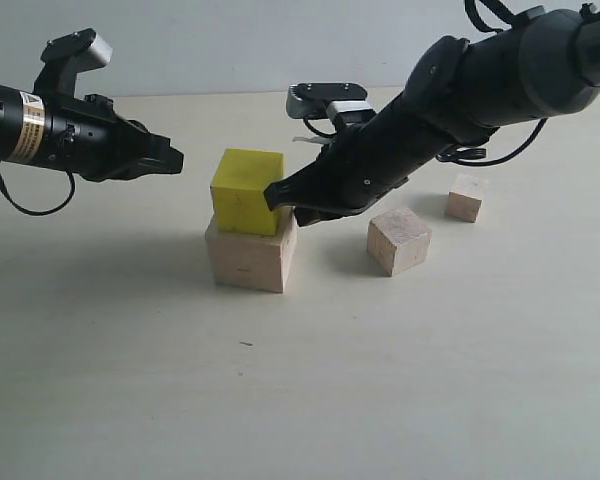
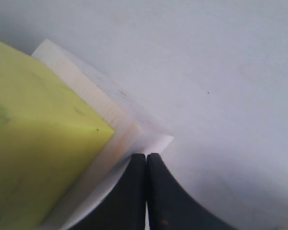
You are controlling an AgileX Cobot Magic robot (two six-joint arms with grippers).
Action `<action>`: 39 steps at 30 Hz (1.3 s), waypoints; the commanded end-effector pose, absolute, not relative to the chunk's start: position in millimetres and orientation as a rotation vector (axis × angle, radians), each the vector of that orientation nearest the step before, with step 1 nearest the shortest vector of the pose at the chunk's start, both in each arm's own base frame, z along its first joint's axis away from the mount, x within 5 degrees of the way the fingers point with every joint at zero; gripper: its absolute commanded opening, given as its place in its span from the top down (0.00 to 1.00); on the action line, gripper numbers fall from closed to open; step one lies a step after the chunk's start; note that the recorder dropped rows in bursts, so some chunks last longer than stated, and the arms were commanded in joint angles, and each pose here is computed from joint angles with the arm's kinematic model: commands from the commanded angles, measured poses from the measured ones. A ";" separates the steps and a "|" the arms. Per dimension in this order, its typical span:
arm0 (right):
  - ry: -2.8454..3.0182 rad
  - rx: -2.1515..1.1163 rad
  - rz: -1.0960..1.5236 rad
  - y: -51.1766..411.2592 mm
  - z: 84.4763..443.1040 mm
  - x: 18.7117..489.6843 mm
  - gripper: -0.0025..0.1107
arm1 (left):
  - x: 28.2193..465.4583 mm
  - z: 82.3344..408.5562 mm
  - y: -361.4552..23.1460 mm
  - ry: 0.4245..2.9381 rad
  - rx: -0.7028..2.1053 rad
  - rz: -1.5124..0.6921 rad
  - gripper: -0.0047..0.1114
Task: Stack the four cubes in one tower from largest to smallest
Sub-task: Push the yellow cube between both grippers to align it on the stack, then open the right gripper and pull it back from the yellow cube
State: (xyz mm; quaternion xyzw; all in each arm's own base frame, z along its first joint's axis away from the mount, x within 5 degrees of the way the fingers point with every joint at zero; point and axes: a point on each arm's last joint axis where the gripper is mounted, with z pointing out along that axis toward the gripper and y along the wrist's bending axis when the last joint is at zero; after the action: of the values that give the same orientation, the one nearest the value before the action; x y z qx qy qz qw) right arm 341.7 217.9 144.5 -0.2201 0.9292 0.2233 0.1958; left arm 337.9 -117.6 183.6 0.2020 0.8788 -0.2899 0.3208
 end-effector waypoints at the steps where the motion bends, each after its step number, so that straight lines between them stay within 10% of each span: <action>1: 2.589 -0.646 0.620 216.7 143.6 342.2 0.98 | 337.0 184.2 -116.5 2.311 0.514 -0.767 0.96; 39: 2.655 -0.690 0.694 219.9 146.6 335.9 0.98 | 337.5 184.0 -115.9 2.312 0.509 -0.756 0.96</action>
State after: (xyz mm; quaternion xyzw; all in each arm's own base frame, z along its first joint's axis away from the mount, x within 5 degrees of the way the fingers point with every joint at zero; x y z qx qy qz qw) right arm 336.9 220.4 145.9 -0.2373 0.9264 0.2385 0.1693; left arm 337.9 -117.6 183.6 0.2012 0.8788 -0.2903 0.3209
